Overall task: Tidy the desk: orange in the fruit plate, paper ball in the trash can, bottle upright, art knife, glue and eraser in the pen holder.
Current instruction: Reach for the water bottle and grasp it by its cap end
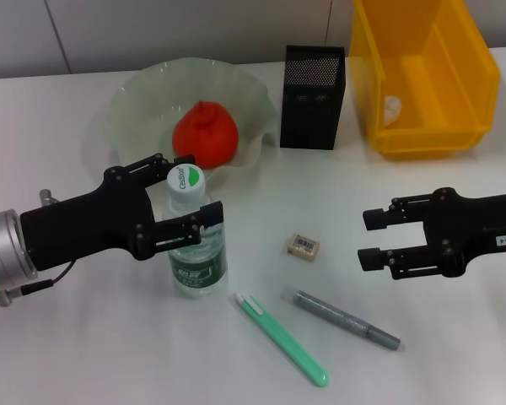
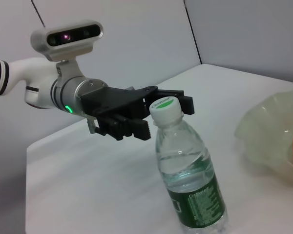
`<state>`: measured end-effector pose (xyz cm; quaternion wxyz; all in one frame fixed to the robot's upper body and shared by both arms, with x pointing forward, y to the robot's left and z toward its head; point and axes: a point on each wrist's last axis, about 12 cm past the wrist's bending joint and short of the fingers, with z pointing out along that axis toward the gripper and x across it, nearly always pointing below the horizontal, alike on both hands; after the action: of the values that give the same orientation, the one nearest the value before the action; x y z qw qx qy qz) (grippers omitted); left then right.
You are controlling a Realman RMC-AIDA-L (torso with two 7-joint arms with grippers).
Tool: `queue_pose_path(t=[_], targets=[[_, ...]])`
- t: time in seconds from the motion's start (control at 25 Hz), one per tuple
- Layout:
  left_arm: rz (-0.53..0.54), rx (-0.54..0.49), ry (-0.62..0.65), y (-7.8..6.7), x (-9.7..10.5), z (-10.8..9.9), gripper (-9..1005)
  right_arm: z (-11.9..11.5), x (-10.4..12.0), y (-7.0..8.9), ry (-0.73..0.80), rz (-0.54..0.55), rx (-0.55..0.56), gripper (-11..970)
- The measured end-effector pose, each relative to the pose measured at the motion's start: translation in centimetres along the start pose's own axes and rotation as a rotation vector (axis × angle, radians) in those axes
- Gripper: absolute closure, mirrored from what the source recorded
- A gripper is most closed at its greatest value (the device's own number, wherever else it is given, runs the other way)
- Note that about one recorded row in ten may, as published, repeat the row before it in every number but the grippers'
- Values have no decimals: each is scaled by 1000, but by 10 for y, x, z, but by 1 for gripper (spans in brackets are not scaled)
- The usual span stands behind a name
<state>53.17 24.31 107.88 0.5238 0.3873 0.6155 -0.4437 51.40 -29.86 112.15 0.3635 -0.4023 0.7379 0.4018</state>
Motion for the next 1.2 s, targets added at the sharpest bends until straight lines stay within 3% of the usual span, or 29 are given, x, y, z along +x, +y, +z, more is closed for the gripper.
queue_pose_path(t=[0.56, 0.68, 0.92, 1.2], targets=[[50, -15, 0, -2, 8, 5, 199, 3, 4, 0, -4, 17, -5, 292], [65, -17, 0, -2, 8, 5, 406, 4, 6, 0, -10, 29, -10, 292], [69, -15, 4, -1, 7, 6, 566, 5, 5, 0, -11, 27, -12, 292], [64, -24, -3, 2, 3, 4, 564, 7, 2, -1, -13, 25, -20, 292]])
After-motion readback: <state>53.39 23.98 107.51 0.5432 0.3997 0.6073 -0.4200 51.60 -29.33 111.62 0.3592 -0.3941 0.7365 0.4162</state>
